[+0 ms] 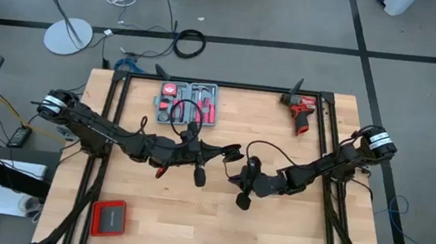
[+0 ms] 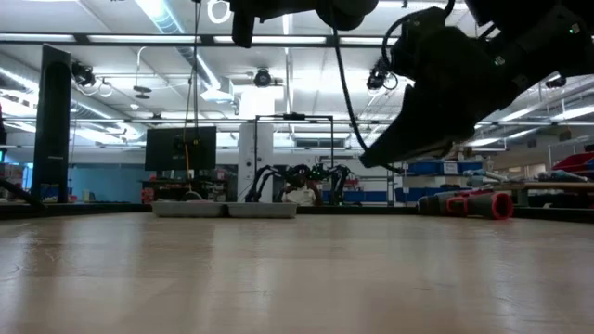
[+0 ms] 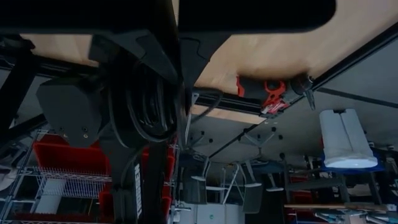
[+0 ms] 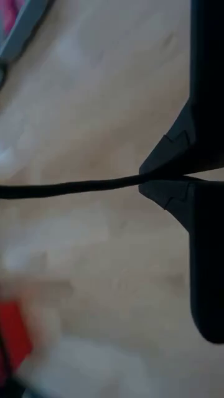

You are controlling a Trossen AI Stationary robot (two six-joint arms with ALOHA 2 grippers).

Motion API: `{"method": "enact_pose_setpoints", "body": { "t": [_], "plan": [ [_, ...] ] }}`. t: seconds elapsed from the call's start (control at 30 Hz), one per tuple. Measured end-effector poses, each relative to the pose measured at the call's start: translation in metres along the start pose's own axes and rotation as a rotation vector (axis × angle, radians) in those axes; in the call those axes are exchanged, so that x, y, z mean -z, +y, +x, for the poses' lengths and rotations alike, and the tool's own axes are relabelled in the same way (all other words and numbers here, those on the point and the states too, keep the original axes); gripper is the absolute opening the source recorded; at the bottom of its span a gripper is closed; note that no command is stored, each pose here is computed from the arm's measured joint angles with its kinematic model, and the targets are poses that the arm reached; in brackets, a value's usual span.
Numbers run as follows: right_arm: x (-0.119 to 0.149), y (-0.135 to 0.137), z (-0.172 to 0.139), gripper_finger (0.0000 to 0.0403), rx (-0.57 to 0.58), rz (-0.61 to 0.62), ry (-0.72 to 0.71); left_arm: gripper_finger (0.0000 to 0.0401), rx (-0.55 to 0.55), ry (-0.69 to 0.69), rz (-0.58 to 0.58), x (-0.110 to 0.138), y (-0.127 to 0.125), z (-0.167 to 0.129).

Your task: Coil cords

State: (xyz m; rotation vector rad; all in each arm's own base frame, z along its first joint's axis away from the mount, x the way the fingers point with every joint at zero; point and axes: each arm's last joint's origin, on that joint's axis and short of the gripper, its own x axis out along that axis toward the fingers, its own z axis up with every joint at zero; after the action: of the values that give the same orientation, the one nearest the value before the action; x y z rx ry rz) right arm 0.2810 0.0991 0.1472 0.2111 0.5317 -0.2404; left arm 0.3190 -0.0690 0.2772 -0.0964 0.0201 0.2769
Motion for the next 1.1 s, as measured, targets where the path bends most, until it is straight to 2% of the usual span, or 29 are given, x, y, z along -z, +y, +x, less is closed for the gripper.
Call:
{"method": "enact_pose_setpoints", "body": {
  "t": [0.17,0.47,0.67,0.83,1.1],
  "plan": [
    [-0.011,-0.012,-0.024,0.0003,0.109,0.007,0.022,0.0,0.006,0.014,0.004,0.001,-0.001,0.0],
    [-0.037,-0.031,-0.088,0.0002,0.225,0.022,-0.07,0.0,0.003,0.106,0.036,0.011,-0.001,-0.002],
    [-0.052,-0.033,-0.117,0.0002,0.182,0.043,-0.168,0.0,0.001,0.122,0.046,0.013,0.0,-0.002],
    [-0.071,-0.025,-0.132,0.0002,0.12,0.045,-0.24,0.0,-0.017,0.138,0.059,0.015,0.0,-0.002],
    [-0.102,0.004,-0.133,0.0002,0.042,-0.025,-0.291,0.0,-0.038,0.136,0.062,0.015,0.001,-0.002]
  ]
}}
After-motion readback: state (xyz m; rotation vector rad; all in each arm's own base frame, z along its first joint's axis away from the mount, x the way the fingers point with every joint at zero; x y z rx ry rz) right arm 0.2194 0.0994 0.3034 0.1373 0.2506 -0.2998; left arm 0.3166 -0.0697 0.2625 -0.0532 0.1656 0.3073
